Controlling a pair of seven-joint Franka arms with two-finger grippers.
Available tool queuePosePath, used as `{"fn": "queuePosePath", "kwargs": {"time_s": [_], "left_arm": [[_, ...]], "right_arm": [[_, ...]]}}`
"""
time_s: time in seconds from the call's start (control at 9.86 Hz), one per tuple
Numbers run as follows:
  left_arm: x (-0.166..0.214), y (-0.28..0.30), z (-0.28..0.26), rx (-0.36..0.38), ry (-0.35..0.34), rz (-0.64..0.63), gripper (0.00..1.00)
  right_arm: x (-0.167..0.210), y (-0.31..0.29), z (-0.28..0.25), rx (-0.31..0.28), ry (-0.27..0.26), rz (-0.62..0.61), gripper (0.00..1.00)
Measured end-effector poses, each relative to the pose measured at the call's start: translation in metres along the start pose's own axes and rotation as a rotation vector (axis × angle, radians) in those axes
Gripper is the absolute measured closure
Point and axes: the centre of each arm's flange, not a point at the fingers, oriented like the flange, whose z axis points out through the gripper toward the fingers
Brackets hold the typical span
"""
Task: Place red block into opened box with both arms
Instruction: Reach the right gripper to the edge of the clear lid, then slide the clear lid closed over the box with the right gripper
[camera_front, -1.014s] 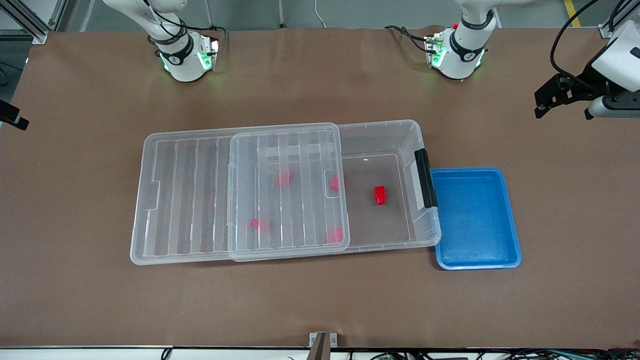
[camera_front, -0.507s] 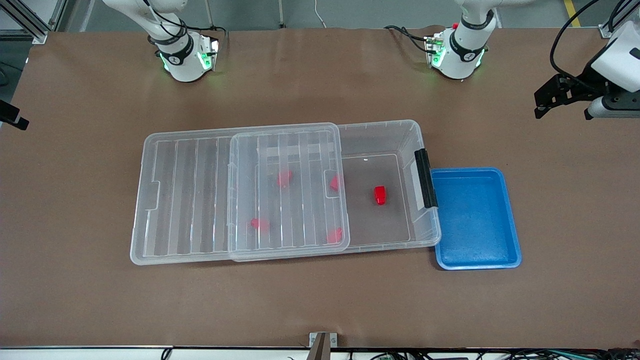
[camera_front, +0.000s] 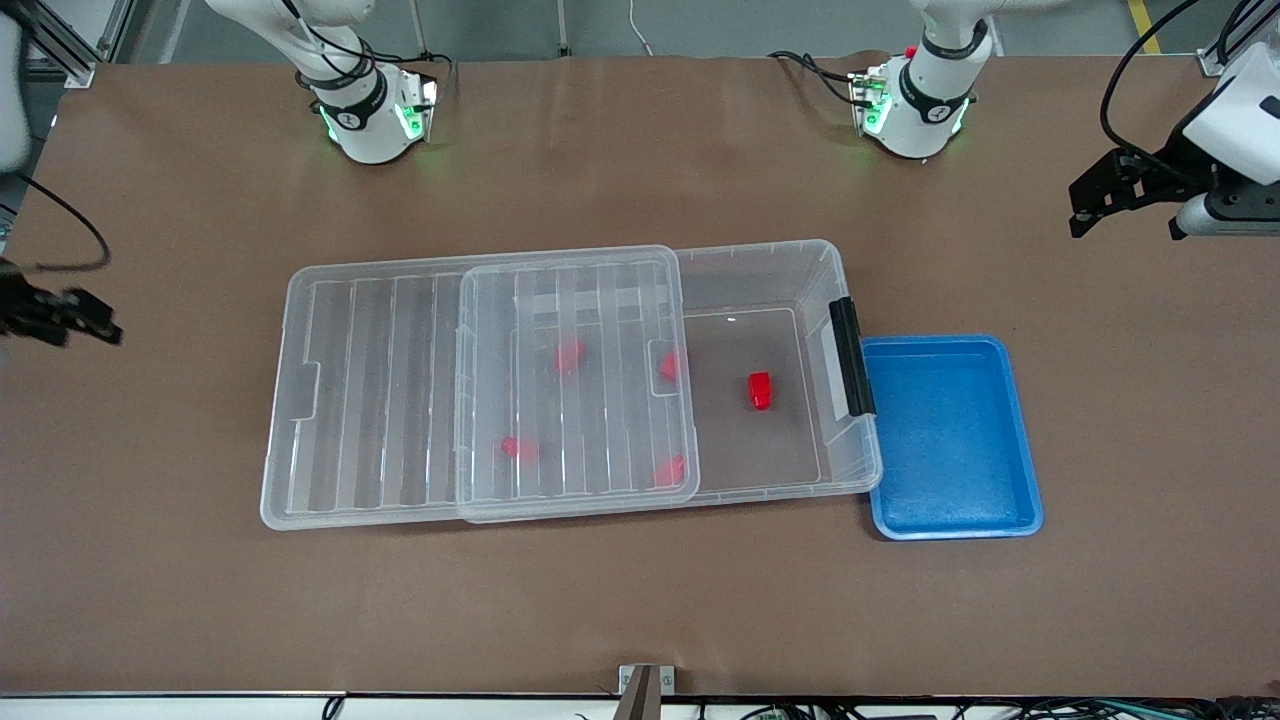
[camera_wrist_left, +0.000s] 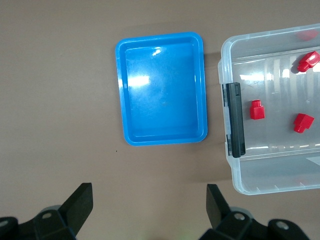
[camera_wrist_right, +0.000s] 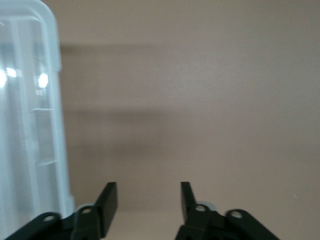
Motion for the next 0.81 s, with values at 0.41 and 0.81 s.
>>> {"fn": "queuePosePath", "kwargs": {"time_s": [0.41, 0.81], "left_arm": [[0.001, 0.0, 0.002, 0.0, -0.004, 0.0, 0.0], [0.001, 0.0, 0.002, 0.0, -0.004, 0.0, 0.0]], "right_arm": [[0.028, -0.055, 0.087, 0.058, -0.078, -0.088, 0.99], [0.034, -0.069, 0.102, 0.069, -0.081, -0.108, 0.99]]}}
